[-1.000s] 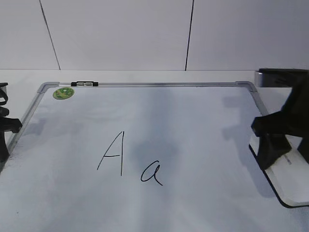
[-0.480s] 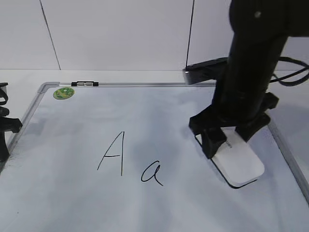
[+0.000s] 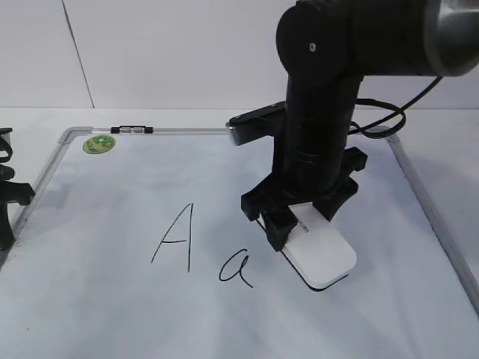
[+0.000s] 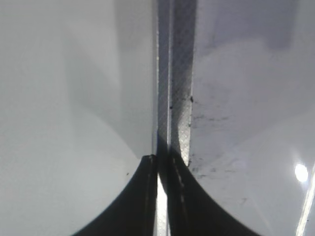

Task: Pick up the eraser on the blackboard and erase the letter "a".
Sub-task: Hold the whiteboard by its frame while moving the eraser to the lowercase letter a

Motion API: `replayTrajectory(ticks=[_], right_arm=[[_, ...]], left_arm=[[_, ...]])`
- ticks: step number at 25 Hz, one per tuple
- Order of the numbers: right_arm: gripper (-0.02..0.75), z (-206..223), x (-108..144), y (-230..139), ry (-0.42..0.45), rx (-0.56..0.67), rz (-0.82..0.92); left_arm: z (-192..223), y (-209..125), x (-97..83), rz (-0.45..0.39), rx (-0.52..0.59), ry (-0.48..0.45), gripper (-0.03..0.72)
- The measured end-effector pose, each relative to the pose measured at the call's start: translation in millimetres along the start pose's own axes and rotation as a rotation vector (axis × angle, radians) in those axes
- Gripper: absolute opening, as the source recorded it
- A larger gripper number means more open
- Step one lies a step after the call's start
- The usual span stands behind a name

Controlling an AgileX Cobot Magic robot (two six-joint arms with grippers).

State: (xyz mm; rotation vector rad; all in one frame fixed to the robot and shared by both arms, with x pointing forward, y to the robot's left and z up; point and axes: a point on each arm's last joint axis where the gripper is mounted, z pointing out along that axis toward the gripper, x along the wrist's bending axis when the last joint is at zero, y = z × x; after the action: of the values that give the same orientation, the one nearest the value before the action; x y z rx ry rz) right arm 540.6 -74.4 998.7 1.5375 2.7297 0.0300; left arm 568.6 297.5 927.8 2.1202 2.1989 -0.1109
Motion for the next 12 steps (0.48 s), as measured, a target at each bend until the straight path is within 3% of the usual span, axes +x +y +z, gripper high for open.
replayTrajectory(ticks=[12], right_arm=[[0.550, 25.6, 3.3, 9.8, 0.021, 0.060, -0.024]], left_arm=[[-0.4, 0.3, -0.1, 0.000, -0.001, 0.000, 0.020]])
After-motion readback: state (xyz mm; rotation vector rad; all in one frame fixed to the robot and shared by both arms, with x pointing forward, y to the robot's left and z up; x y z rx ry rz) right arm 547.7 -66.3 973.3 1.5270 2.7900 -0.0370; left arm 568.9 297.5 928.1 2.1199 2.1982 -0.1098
